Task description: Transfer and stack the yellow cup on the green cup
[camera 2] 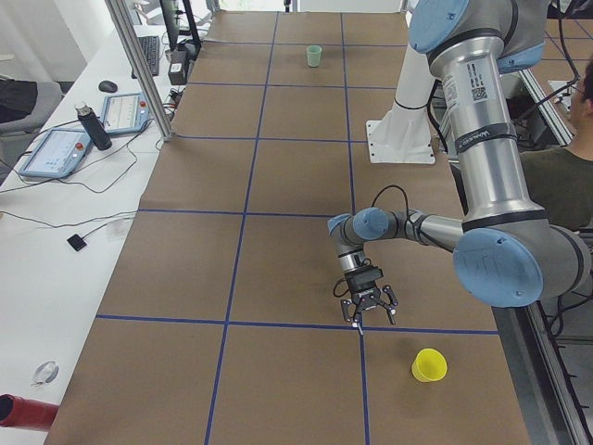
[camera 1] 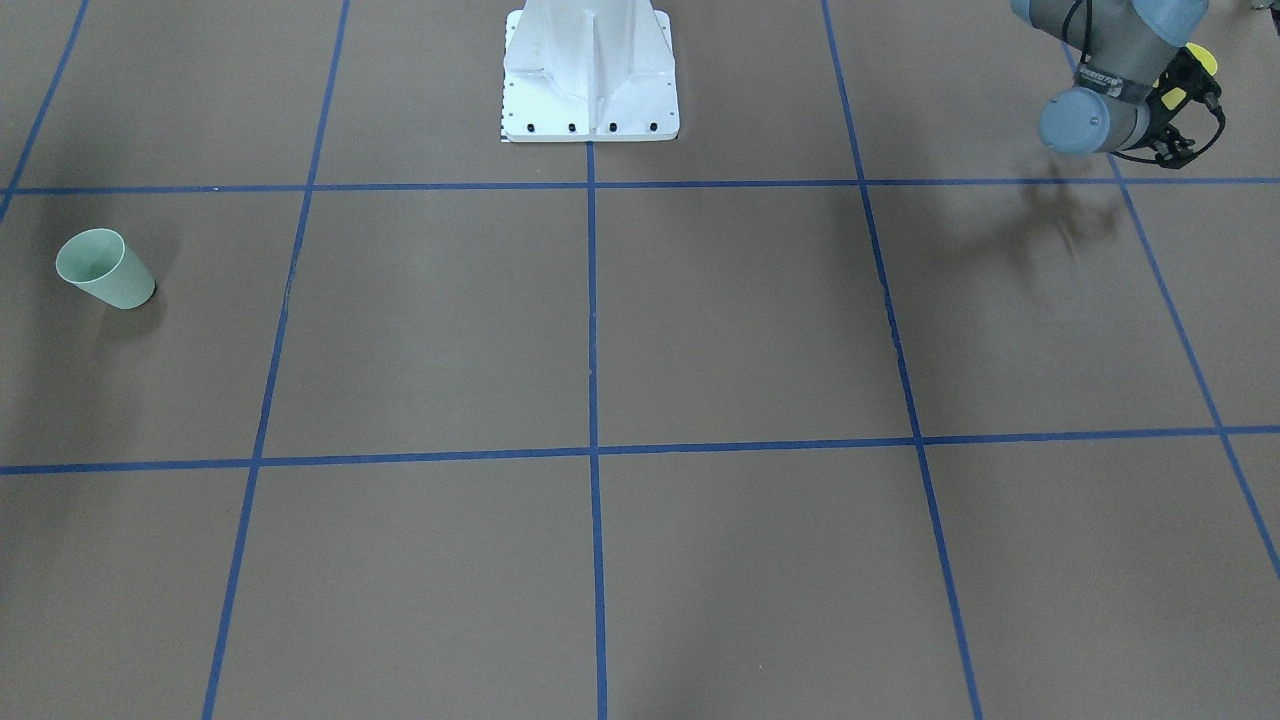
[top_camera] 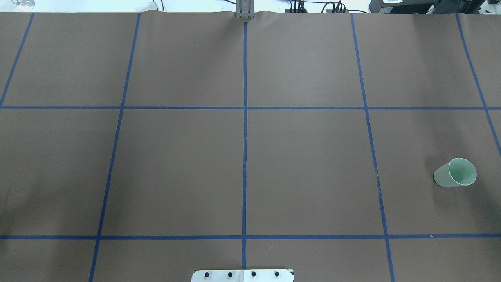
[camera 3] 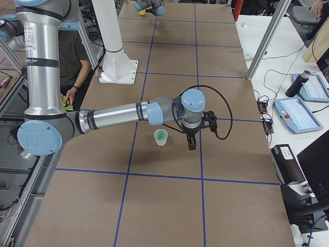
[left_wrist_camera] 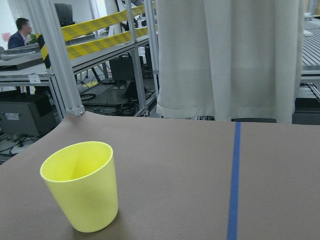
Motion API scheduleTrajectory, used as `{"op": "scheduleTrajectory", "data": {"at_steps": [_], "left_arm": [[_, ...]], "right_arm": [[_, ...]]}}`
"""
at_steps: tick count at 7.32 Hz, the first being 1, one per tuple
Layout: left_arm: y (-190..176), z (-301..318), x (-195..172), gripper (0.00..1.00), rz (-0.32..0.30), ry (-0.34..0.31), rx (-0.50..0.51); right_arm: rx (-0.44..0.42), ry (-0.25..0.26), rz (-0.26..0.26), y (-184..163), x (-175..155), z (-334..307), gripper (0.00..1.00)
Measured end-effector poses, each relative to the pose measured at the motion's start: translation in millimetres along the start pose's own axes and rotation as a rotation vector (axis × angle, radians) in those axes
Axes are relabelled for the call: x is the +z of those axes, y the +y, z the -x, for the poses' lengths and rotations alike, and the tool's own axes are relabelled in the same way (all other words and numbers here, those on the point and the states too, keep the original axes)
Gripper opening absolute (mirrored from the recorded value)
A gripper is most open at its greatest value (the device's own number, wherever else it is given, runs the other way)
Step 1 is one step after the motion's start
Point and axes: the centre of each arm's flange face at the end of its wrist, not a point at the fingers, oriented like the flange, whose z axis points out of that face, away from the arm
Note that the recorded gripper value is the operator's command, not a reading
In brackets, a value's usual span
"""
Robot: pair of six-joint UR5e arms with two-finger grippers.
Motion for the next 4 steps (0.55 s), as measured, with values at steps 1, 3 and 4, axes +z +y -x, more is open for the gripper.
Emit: {"op": "scheduleTrajectory", "data": {"at_steps": [1,3,4], "left_arm": [[7.2,7.8,12.7,0.99,-0.015,-0.044,-0.015],[15.3,18.5,32.8,0.99,-0.046,-0.103,-0.033],[17.0,19.3,41.5,0.99,-0.056,-0.119,-0.038]], "right_arm": [[-0.004,0.000,-0.002,0.9,-1.0,1.3,1.00],[-0.020,0.000,-0.013,5.8,-8.0,8.8,1.00],[-0.029,0.001,-0.021,9.3,-12.7,13.5,1.00]]}}
